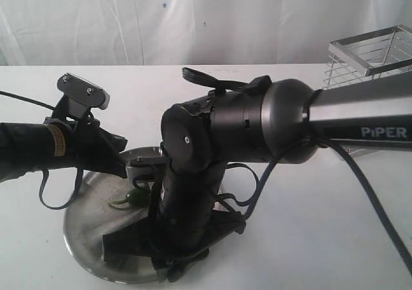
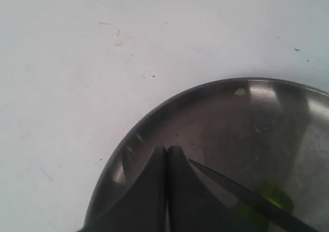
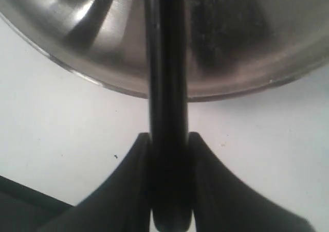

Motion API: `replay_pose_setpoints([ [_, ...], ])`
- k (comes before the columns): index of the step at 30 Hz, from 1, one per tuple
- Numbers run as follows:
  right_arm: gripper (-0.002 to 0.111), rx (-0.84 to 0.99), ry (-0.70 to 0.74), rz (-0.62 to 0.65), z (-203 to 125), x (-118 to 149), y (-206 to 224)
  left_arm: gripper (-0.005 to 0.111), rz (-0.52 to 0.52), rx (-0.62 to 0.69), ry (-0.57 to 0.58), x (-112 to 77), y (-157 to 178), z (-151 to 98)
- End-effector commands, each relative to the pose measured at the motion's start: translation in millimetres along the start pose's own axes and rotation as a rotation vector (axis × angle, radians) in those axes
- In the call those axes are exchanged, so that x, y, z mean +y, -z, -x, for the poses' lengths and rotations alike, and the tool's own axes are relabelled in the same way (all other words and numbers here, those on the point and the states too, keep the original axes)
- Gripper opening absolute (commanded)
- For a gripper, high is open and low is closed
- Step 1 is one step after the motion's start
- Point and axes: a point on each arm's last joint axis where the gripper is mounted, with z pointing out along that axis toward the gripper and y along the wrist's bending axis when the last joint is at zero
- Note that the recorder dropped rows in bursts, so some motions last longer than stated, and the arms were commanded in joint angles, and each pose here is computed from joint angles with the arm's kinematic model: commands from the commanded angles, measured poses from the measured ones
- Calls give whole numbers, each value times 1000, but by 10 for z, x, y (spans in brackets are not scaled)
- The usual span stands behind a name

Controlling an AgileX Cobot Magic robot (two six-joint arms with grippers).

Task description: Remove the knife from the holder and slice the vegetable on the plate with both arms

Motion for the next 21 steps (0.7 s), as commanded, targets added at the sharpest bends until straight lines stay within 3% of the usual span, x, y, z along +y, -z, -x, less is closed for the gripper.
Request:
replay_pose_setpoints([
  [1, 0, 0, -13, 8, 18, -2, 15, 0, 11, 3, 26, 16, -11, -7],
  [9, 0, 14, -27, 23, 11, 12, 1, 0, 14, -4, 75, 19, -19, -5],
  [17, 0, 13, -23, 22, 17, 10, -15, 0, 56, 62, 331, 62, -64, -15],
  [21, 0, 21, -29, 17, 30, 3, -75, 0, 103, 118, 307, 113, -64, 30],
])
